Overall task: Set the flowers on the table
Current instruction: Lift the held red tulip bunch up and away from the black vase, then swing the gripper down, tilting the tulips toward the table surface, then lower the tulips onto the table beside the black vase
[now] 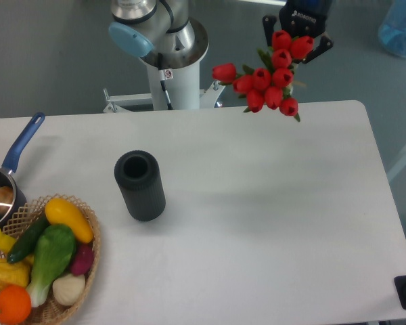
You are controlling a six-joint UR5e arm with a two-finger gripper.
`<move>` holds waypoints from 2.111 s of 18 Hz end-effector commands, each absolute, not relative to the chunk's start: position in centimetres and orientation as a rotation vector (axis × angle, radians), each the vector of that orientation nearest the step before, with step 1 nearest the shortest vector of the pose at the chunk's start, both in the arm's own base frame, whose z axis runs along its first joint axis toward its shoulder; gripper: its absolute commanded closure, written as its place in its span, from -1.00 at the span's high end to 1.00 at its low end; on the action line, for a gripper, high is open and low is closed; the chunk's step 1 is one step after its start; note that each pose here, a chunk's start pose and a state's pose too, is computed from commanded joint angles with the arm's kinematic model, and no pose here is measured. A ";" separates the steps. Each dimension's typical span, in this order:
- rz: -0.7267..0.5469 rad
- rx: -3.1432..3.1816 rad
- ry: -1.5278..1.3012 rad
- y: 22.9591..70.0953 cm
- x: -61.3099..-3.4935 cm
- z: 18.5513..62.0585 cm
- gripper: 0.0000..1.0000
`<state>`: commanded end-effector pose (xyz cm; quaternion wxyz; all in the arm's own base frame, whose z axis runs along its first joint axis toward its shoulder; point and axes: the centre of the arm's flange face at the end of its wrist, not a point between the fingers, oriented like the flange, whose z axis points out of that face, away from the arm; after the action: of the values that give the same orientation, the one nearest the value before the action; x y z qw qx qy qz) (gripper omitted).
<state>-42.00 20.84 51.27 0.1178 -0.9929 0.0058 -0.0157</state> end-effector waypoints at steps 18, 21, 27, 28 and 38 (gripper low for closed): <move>-0.159 -3.074 0.430 39.3 -42.9 39.1 -0.58; -0.122 -3.186 0.383 41.7 -42.8 35.7 -0.58; -0.096 -3.311 0.229 43.3 -43.0 31.9 -0.57; -0.097 -3.325 0.185 43.2 -43.0 31.5 -0.57; -0.184 -3.391 -0.036 43.0 -42.9 26.9 -0.52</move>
<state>-42.87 43.02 26.86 -0.1268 -0.9904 -0.0104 -0.0538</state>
